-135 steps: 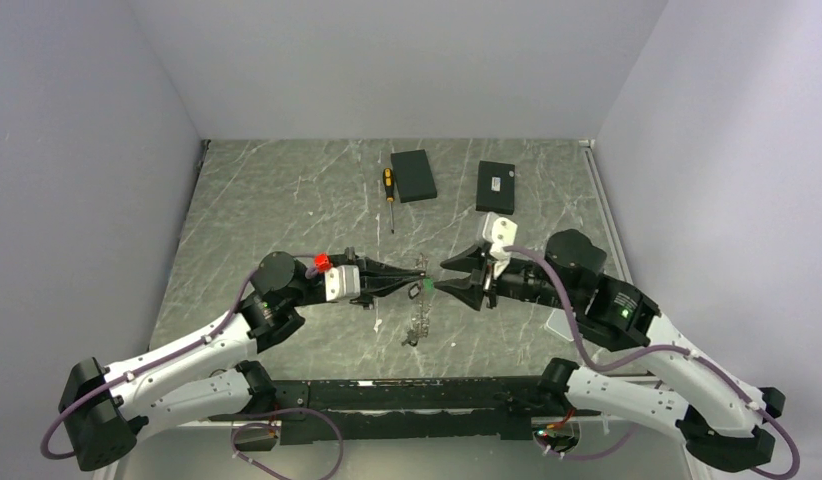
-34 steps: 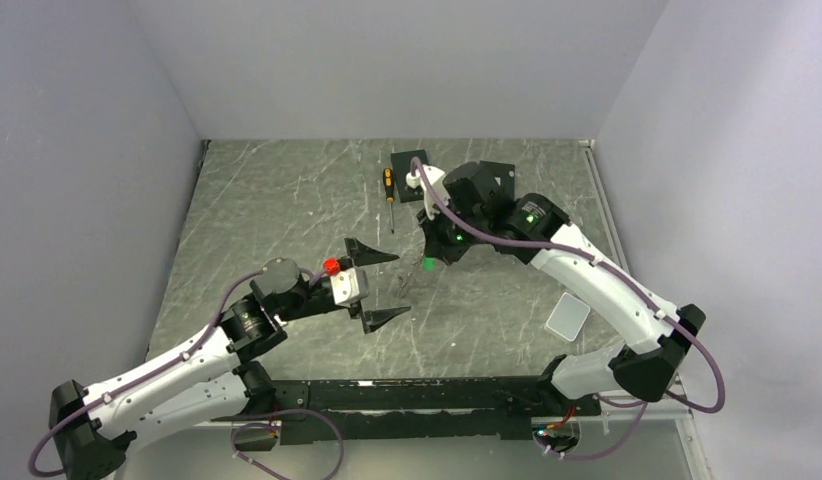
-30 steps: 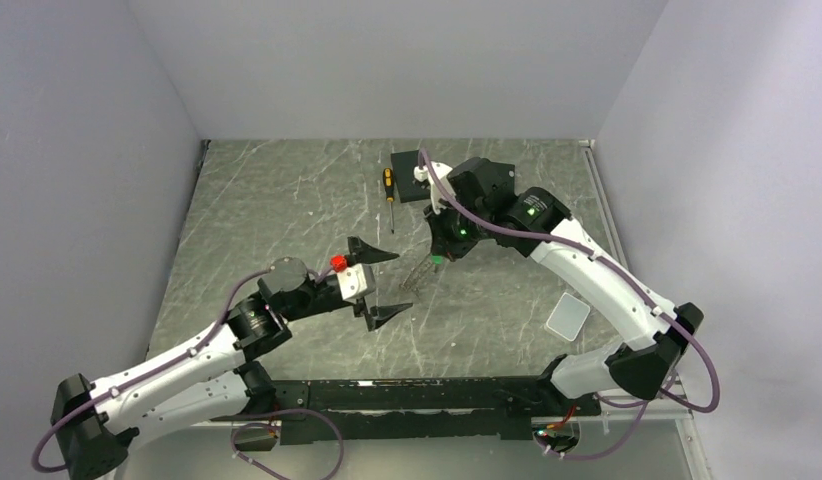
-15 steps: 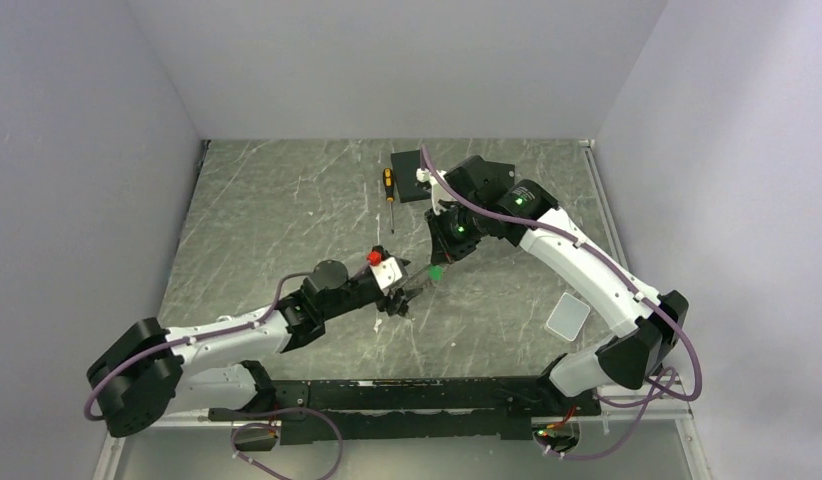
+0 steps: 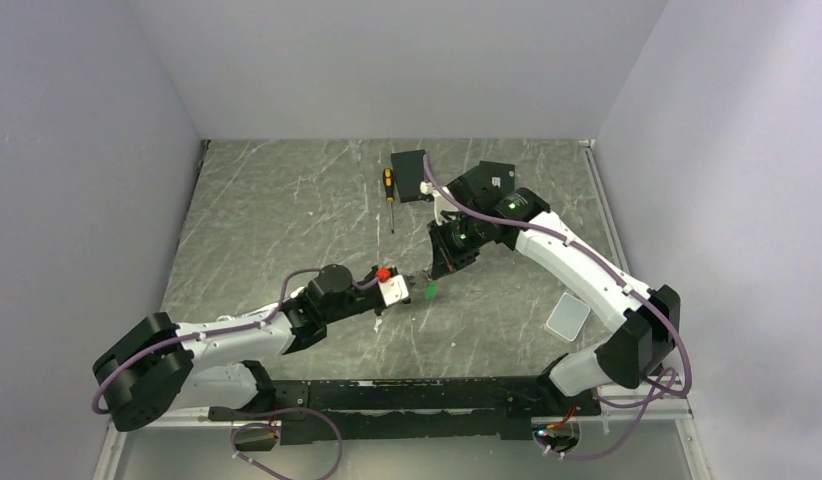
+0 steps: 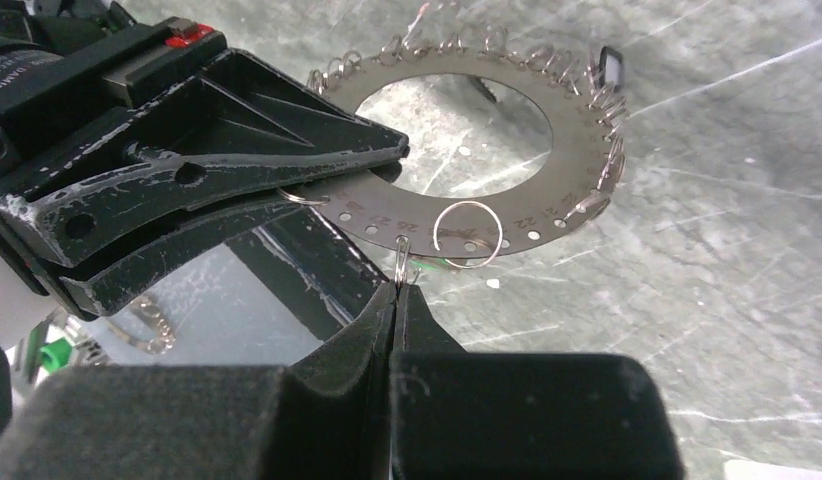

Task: Put the keys on the keyring

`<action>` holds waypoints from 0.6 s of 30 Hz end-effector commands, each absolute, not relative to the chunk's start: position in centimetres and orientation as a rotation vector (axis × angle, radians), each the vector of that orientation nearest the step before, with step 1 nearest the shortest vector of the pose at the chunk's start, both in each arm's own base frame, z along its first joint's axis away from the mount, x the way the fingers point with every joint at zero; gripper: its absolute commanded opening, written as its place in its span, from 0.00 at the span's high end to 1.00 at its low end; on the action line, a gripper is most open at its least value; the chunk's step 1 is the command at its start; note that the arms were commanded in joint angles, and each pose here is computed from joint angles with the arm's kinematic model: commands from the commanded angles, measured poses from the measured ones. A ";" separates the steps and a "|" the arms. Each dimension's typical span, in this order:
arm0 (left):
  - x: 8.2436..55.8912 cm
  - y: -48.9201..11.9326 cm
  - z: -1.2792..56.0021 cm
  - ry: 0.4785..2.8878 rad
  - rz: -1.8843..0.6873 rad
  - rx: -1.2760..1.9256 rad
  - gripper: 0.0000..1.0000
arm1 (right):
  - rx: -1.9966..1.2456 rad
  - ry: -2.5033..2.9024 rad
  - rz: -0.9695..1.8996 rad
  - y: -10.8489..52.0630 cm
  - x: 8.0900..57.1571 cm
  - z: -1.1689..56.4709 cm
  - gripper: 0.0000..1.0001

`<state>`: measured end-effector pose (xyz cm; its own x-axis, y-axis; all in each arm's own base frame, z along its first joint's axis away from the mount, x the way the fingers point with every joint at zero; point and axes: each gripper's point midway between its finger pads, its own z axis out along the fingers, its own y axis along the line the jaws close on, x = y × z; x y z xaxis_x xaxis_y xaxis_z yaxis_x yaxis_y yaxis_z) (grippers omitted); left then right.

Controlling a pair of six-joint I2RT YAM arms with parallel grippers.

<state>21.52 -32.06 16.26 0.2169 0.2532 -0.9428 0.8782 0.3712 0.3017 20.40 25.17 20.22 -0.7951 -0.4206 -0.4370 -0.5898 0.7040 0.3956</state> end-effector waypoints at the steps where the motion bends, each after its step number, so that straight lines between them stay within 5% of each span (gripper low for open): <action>1: 20.8 -31.6 17.9 1.142 -0.524 1.235 1.00 | -0.778 2.625 0.915 26.5 19.8 18.8 1.00; 3: 20.6 -31.3 16.8 1.153 -0.504 1.285 0.96 | -0.769 2.637 0.955 26.7 19.6 18.2 1.00; 7: 20.1 -30.8 15.8 1.198 -0.519 1.308 0.35 | -0.749 2.666 0.997 26.8 19.7 17.6 1.00; 11: 19.3 -30.3 17.4 1.196 -0.577 1.227 0.10 | -0.706 2.653 1.023 27.2 20.4 18.1 1.00; 18: 17.6 -28.9 24.0 1.207 -0.696 1.083 0.14 | -0.528 2.712 1.016 26.9 21.5 17.8 1.00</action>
